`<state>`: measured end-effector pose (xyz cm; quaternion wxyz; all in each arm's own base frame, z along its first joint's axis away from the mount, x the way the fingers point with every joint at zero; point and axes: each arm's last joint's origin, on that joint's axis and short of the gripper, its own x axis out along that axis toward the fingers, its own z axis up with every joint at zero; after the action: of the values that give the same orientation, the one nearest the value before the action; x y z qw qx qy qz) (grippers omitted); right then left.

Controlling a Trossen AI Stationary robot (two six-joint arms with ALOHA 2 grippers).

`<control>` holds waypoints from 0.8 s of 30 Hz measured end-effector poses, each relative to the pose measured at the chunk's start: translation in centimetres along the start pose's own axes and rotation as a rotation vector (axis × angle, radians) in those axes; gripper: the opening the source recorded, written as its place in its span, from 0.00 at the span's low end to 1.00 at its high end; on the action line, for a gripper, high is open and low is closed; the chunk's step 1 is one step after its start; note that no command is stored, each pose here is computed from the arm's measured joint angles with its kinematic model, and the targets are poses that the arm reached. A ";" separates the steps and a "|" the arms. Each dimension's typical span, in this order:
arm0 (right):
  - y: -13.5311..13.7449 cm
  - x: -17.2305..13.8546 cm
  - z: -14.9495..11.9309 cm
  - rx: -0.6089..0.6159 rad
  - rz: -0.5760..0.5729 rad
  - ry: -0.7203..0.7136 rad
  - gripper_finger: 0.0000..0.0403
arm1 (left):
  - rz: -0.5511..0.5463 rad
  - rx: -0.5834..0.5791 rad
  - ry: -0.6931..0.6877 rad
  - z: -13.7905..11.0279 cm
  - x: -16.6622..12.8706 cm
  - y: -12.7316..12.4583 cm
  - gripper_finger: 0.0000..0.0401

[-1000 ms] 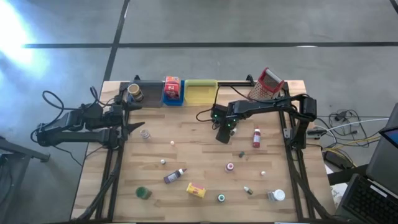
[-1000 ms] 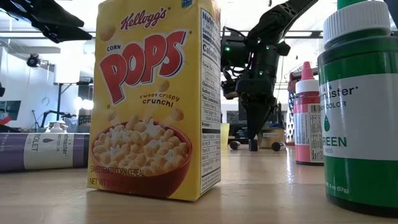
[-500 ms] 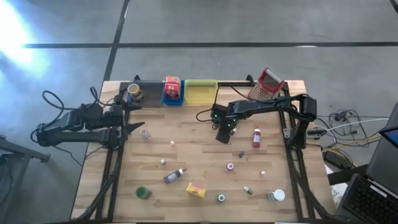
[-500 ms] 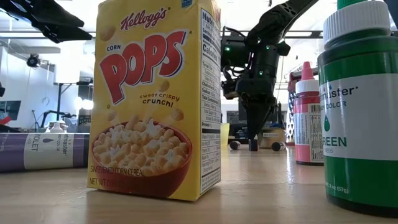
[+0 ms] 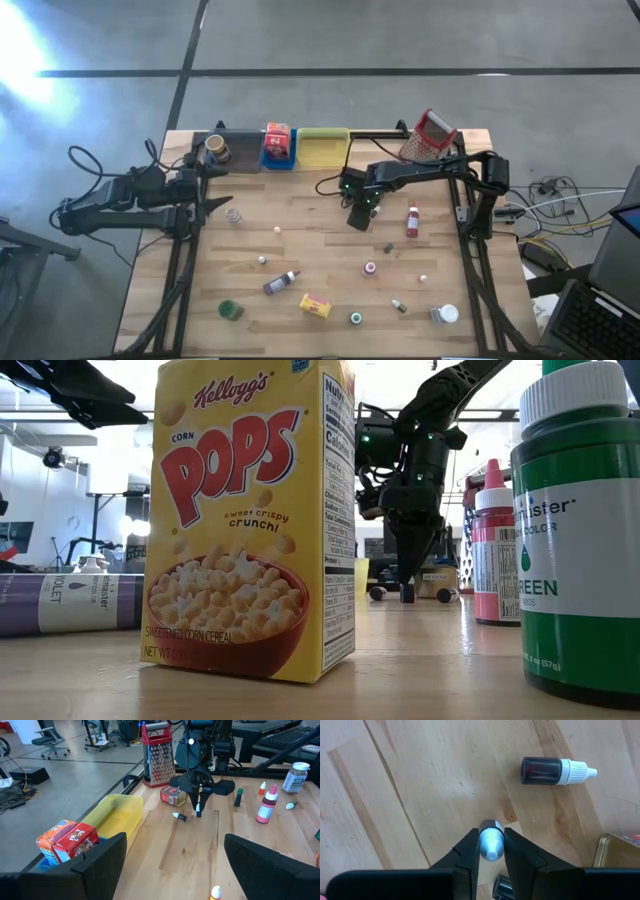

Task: Pick & Place Kitchen Items
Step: Put the black food coloring bottle into the yellow bin

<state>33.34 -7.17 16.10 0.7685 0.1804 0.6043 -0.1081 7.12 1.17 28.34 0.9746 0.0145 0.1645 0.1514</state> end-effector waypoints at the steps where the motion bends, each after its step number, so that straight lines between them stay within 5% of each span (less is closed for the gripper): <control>1: 0.0 0.0 0.0 0.000 0.000 0.000 0.16 | 0.000 0.000 0.000 0.0 0.0 0.0 0.85; 16: 0.1 -0.5 0.2 0.001 0.002 0.000 0.16 | 0.000 0.000 0.000 0.0 0.0 0.0 0.85; 24: -0.3 -4.1 3.7 -0.035 0.015 -0.131 0.21 | 0.000 0.000 0.000 0.0 0.0 0.0 0.85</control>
<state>35.50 -9.17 20.79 0.8101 0.1640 0.5532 -0.1035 7.11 1.17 28.34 0.9746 0.0145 0.1643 0.1512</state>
